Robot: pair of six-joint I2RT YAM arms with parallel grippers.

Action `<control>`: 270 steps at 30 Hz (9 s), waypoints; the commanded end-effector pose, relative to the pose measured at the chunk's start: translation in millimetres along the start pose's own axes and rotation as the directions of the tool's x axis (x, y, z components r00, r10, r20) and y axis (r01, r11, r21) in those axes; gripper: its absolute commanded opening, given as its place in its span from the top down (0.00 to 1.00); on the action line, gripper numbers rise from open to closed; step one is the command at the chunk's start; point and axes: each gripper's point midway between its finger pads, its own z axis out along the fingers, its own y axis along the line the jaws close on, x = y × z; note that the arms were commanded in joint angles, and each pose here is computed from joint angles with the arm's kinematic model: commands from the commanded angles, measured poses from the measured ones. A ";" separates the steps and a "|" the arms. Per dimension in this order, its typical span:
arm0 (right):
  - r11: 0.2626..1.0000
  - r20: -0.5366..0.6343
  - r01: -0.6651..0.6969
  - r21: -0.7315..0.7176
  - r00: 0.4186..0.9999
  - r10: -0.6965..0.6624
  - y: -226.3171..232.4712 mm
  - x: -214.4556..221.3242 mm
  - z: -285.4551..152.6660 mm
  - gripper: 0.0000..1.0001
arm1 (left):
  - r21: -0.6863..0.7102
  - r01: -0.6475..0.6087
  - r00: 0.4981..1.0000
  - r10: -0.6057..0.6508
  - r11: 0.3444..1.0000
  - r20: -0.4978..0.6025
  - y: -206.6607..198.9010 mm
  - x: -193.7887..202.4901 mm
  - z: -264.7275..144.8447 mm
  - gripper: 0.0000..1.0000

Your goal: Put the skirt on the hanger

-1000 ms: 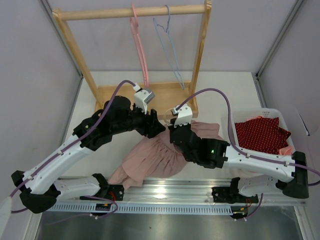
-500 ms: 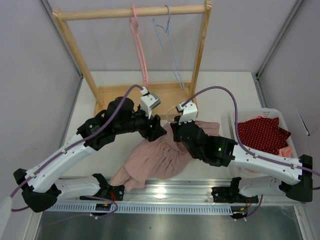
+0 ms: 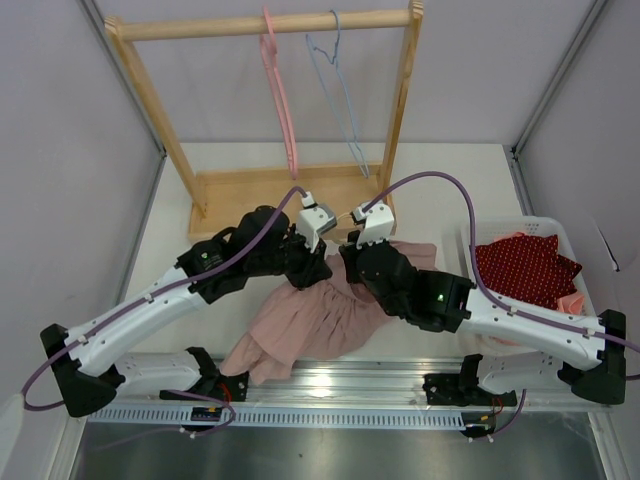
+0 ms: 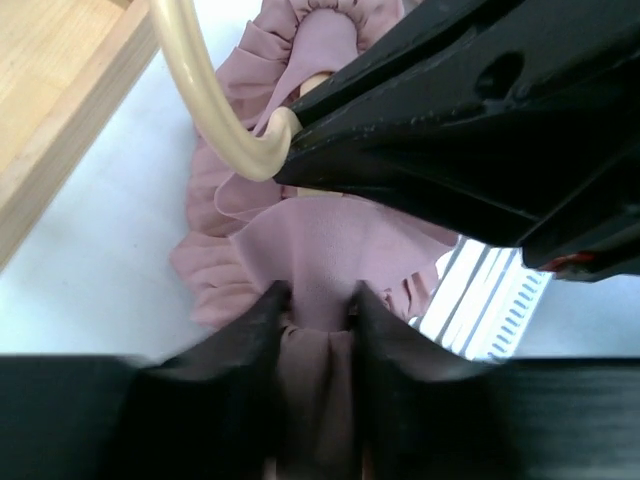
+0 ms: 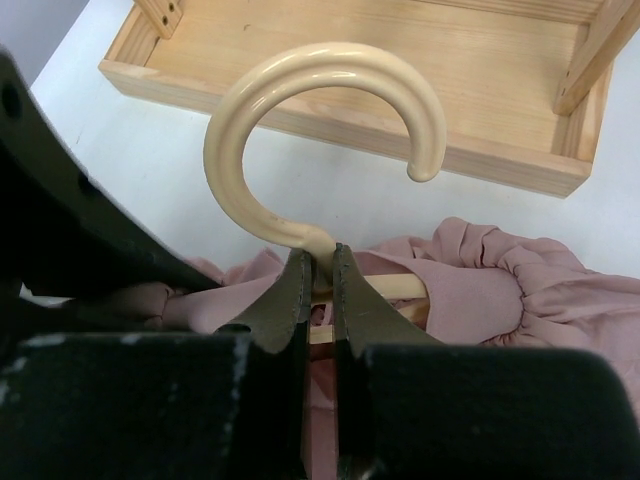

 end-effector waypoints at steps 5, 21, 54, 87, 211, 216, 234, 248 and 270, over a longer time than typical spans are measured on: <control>0.996 0.082 -0.084 -0.027 0.993 0.086 3.2 -44.9 -10.4 0.95 | -0.029 0.001 0.995 0.002 1.000 0.096 0.1 -13.8 -14.9 1.00; 0.969 0.086 -0.204 0.137 0.977 0.194 -79.9 -43.9 -13.0 0.29 | -0.145 0.160 0.983 -0.145 0.976 0.110 12.2 14.7 -64.2 1.00; 0.952 0.135 -0.266 -0.151 0.948 0.287 -56.1 -97.8 -41.6 0.05 | -0.719 0.469 0.876 -0.162 0.513 0.455 126.4 -45.7 -202.4 1.00; 0.952 0.230 -0.183 -0.246 0.943 0.240 -62.8 -151.8 -29.5 0.05 | -0.711 0.457 0.708 0.264 0.535 0.655 220.3 -229.3 -288.0 1.00; 0.656 -0.032 -0.388 0.647 0.846 0.532 -281.6 26.6 -69.3 0.05 | -0.318 0.380 0.751 -0.089 0.868 0.654 117.2 -169.8 -208.6 0.26; 0.490 0.033 -0.416 0.766 0.787 0.616 -318.6 66.2 -103.3 0.04 | -0.202 0.368 0.752 -0.163 0.907 0.639 91.6 -146.6 -184.4 0.26; 0.058 0.200 -0.395 0.917 0.581 0.789 -382.5 159.1 -111.1 0.04 | -0.094 0.344 0.806 -0.243 0.934 0.539 70.4 -99.2 -148.8 0.26; -0.003 0.250 -0.420 0.908 0.534 0.808 -409.4 198.8 -90.4 0.23 | -0.121 0.364 0.826 -0.259 0.923 0.501 78.1 -83.1 -138.4 0.27; 0.452 0.302 -0.652 0.608 0.717 0.628 -353.6 -49.2 -91.8 1.00 | -0.138 0.402 0.836 -0.301 0.905 0.459 88.3 -71.4 -122.3 0.29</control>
